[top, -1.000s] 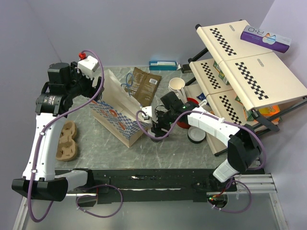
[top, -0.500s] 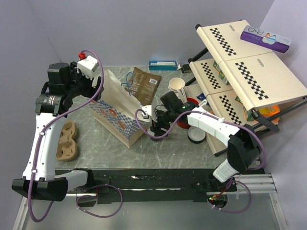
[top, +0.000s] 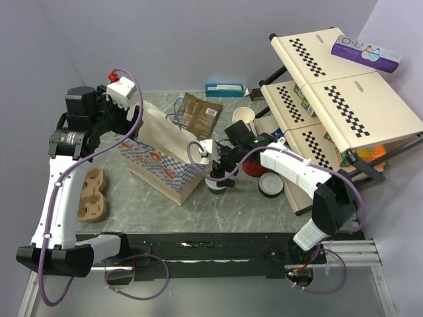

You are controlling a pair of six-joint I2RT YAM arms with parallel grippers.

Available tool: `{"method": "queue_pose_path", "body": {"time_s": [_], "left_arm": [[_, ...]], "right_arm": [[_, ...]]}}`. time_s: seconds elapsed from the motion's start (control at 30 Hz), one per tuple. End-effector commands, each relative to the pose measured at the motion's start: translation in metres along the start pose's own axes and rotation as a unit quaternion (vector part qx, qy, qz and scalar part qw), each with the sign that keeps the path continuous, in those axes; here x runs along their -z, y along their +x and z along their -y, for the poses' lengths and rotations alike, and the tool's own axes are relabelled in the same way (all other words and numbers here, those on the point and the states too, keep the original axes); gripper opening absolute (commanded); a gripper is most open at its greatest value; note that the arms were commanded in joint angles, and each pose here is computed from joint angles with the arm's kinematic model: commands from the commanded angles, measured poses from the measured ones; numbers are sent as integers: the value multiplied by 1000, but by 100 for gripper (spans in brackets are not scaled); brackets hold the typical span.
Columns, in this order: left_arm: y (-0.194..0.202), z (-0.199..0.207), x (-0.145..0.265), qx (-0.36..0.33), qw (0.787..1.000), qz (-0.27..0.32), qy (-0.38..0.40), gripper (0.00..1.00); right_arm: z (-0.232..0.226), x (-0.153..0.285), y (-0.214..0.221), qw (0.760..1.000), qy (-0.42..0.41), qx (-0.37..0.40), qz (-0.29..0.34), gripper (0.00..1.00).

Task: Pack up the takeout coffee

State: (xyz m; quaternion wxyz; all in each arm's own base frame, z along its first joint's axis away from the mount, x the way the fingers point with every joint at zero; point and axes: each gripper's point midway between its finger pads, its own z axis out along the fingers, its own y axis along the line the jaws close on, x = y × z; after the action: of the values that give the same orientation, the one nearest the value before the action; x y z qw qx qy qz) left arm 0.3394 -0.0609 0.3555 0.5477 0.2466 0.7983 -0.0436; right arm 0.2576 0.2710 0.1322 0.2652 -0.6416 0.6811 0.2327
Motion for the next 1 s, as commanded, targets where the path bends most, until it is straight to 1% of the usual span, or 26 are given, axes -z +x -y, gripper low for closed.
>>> {"method": "queue_pose_path", "body": {"time_s": [0.0, 0.13, 0.23, 0.3, 0.33, 0.37, 0.4, 0.43, 0.47, 0.5, 0.57, 0.6, 0.7, 0.73, 0.8, 0.83, 0.87, 0.9, 0.97], "left_arm": [[-14, 0, 8, 1, 1000, 21, 2, 93], [-15, 2, 7, 8, 1000, 22, 5, 93], [-15, 1, 6, 9, 1000, 21, 6, 93], [-15, 1, 8, 8, 1000, 21, 3, 93], [-15, 0, 10, 6, 1000, 22, 1, 93], [-15, 0, 10, 5, 1000, 23, 0, 93], [-14, 0, 10, 4, 1000, 22, 0, 93], [-14, 0, 10, 5, 1000, 22, -1, 93], [-13, 0, 10, 5, 1000, 22, -1, 93], [-12, 1, 9, 8, 1000, 22, 0, 93], [-11, 2, 8, 10, 1000, 22, 3, 93], [-9, 3, 6, 14, 1000, 19, 5, 93], [-6, 5, 5, 20, 1000, 20, 10, 93], [-6, 6, 4, 22, 1000, 20, 10, 93], [-7, 7, 5, 28, 999, 23, 13, 93], [-6, 7, 5, 32, 999, 23, 13, 93], [-6, 7, 4, 35, 999, 23, 12, 93], [-6, 8, 5, 40, 999, 23, 12, 93], [-4, 9, 6, 47, 999, 21, 14, 93]], "right_arm": [[-3, 24, -19, 1000, -11, -8, 26, 99], [-8, 35, -32, 998, -16, 4, 53, 99], [-10, 41, -34, 998, -9, -8, 55, 100], [-14, 41, -23, 999, 2, -36, 41, 100], [-16, 49, -25, 998, 16, -30, 51, 99], [-26, 44, -10, 998, 11, -35, 43, 98], [-30, 46, -5, 998, 16, -29, 45, 98], [-33, 58, -14, 997, 37, -4, 73, 95], [-43, 53, -4, 997, 28, 10, 72, 94], [-50, 59, -10, 995, 32, 33, 92, 92], [-57, 52, -12, 993, 29, 54, 102, 85], [-65, 45, -15, 993, 12, 62, 101, 82], [-76, 21, -20, 993, -8, 77, 86, 57], [-78, 15, -22, 993, -10, 83, 88, 44], [-87, -2, -26, 990, -17, 103, 98, 29], [-86, -8, -26, 991, -9, 96, 96, 23], [-85, -16, -32, 989, 2, 100, 109, 20], [-90, -28, -31, 990, -4, 96, 103, 12], [-81, -39, -33, 993, 32, 66, 96, 0]]}}
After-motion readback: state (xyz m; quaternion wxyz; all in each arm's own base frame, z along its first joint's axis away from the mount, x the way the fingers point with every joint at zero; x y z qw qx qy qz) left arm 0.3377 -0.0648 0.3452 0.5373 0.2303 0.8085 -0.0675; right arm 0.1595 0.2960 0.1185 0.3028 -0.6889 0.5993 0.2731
